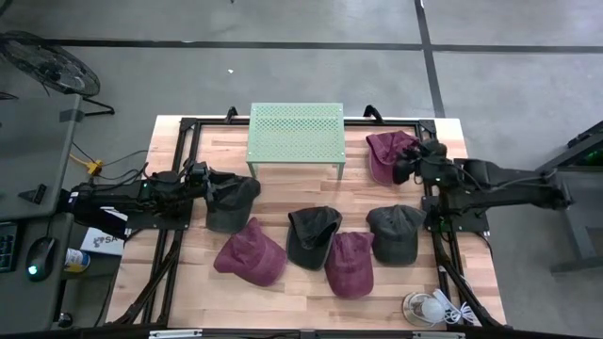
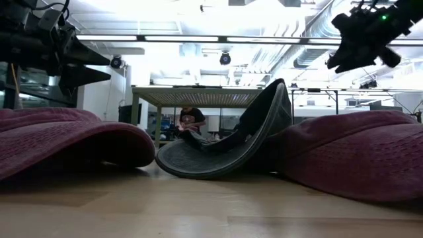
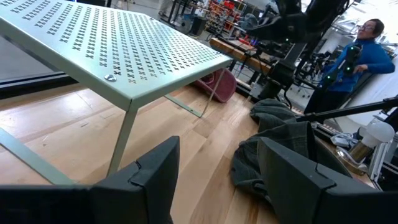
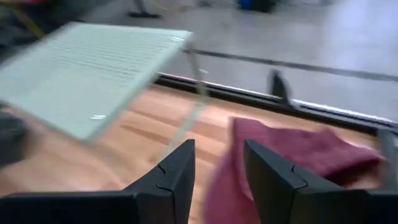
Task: Pick & Place hat
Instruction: Put the top maroon cap on the right side of the shelf
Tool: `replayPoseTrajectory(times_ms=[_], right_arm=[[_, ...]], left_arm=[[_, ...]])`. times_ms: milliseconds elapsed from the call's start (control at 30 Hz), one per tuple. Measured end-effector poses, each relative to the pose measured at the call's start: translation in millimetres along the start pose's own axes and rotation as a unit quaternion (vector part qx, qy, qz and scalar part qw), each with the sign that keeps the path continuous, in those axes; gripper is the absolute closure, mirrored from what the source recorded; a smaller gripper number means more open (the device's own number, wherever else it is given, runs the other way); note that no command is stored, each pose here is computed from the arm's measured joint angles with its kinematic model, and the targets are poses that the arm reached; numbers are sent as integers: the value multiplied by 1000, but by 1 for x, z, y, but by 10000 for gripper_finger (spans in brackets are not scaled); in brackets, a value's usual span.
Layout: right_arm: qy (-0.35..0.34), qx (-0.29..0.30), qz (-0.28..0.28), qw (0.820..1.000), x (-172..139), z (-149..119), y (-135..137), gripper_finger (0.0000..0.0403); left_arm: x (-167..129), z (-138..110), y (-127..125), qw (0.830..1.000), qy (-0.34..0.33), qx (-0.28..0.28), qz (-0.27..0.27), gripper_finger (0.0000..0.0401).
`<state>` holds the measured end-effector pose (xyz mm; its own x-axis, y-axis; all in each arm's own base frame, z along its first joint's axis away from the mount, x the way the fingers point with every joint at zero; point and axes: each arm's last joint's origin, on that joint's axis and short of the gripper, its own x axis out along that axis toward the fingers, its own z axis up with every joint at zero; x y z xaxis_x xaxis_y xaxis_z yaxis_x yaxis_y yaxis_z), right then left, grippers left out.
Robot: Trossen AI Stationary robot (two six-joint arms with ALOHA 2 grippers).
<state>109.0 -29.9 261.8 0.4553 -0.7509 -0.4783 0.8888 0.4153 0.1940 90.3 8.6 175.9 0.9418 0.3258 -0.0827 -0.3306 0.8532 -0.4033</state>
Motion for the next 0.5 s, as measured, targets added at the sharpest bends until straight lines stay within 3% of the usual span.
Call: replayPoseTrajectory(times_ms=[267, 500], right_arm=[[87, 22, -128, 988, -4, 16, 3, 274], [187, 50, -170, 966, 10, 18, 0, 274]], left_arm=[[0, 0, 0, 1000, 0, 0, 0, 188], [0, 0, 0, 1000, 0, 0, 0, 188]])
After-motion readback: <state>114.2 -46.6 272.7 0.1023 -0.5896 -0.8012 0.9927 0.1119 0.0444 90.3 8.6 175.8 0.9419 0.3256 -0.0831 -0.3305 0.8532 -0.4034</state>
